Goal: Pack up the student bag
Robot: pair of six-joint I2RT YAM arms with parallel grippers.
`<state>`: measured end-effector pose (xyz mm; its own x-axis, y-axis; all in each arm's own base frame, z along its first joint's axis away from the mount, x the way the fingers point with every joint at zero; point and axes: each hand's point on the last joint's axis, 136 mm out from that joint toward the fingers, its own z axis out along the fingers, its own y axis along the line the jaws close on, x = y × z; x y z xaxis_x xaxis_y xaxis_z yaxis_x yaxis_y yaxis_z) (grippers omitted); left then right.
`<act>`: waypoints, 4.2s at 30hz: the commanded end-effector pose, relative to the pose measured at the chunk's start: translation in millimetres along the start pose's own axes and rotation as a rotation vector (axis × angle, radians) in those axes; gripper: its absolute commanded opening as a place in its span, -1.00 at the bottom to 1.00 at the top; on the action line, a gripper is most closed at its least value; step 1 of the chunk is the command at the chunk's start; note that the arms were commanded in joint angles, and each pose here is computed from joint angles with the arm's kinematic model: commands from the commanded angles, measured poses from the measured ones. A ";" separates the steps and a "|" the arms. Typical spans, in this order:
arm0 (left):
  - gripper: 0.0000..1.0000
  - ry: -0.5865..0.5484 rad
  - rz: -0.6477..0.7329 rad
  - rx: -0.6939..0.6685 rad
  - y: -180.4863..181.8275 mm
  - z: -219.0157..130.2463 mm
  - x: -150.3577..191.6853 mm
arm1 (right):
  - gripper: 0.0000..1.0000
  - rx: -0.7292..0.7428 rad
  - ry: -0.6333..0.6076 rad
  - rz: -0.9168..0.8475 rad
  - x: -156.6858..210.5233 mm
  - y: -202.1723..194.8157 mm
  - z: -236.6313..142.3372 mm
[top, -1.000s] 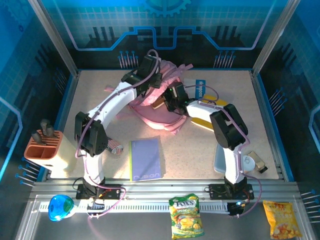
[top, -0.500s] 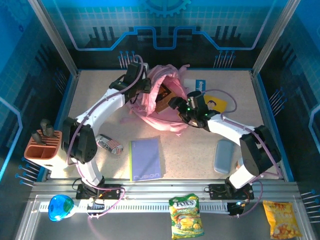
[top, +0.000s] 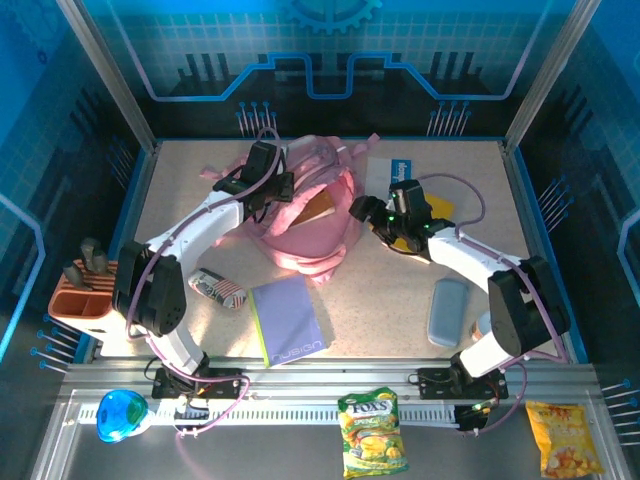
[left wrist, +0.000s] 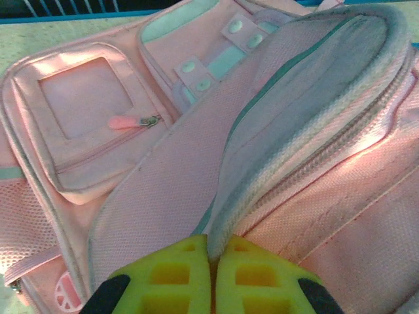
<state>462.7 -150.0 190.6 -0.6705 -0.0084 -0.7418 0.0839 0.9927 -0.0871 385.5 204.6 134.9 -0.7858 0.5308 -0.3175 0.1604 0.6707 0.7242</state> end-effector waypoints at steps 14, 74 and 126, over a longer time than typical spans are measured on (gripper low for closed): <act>0.60 0.032 -0.208 0.141 1.5 -29.8 12.6 | 0.62 0.412 0.014 -0.089 -63.3 -94.4 7.7; 0.09 0.598 -0.433 0.472 -243.0 39.8 163.4 | -0.28 0.579 0.221 -0.027 -19.3 -194.5 -58.3; -0.29 0.624 -0.460 0.815 -298.4 30.6 150.4 | -0.41 0.409 0.299 0.143 6.2 -194.4 -30.6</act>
<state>359.7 -424.2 52.7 -0.9933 -0.1080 -0.0401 -0.0405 0.6529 -0.7563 340.7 39.8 19.7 -0.8581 0.5069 -0.0823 0.4508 0.8203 0.3520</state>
